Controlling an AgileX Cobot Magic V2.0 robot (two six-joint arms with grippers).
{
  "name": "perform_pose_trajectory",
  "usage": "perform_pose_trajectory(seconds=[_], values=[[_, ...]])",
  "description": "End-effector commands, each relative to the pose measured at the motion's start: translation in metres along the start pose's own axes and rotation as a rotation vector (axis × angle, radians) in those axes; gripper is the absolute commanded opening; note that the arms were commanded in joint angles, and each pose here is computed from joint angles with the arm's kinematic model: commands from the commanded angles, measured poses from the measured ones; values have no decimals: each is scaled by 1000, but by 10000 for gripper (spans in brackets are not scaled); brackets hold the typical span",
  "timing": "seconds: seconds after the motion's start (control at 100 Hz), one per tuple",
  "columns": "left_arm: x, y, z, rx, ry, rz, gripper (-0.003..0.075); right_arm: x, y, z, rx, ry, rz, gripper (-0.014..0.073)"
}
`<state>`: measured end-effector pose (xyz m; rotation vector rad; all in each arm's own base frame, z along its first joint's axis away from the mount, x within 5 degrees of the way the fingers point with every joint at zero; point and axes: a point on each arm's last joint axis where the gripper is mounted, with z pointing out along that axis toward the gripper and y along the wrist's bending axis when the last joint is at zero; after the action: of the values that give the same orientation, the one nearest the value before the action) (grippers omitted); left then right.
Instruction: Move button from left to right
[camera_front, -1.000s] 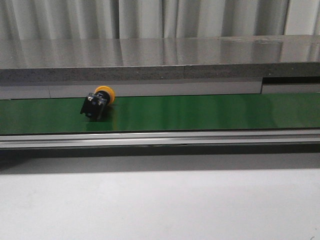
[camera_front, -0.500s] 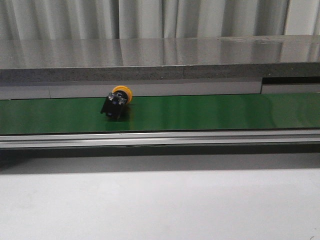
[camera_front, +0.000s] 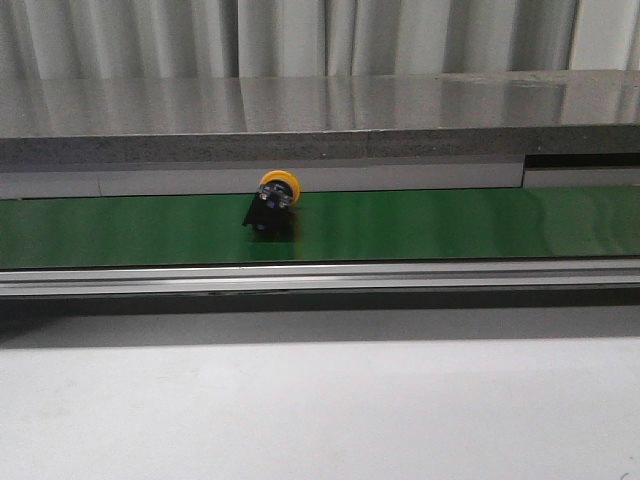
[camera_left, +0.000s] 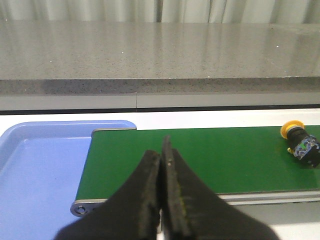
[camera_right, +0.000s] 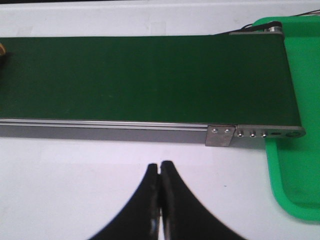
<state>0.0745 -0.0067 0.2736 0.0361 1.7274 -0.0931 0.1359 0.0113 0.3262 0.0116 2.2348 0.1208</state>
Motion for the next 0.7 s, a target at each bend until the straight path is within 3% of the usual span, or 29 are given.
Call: perform_pose_trajectory(seconds=[0.0,0.08,0.15,0.34,0.41,0.69], values=[[-16,-1,-2,4,-97,-15,-20,-17,0,2,0,-68,1,-64],[-16,-1,-2,4,-97,-15,-20,-17,0,7,2,-50,2,-34],[-16,-1,-2,4,-97,-15,-20,-17,0,8,1,-44,4,55],[-16,-1,-2,4,-97,-15,-20,-17,0,8,1,-44,4,524],[-16,-1,-2,4,-97,-15,-20,-18,0,8,0,-53,4,625],[-16,-1,-2,4,-97,-15,-20,-23,7,9,-70,-83,89,656]])
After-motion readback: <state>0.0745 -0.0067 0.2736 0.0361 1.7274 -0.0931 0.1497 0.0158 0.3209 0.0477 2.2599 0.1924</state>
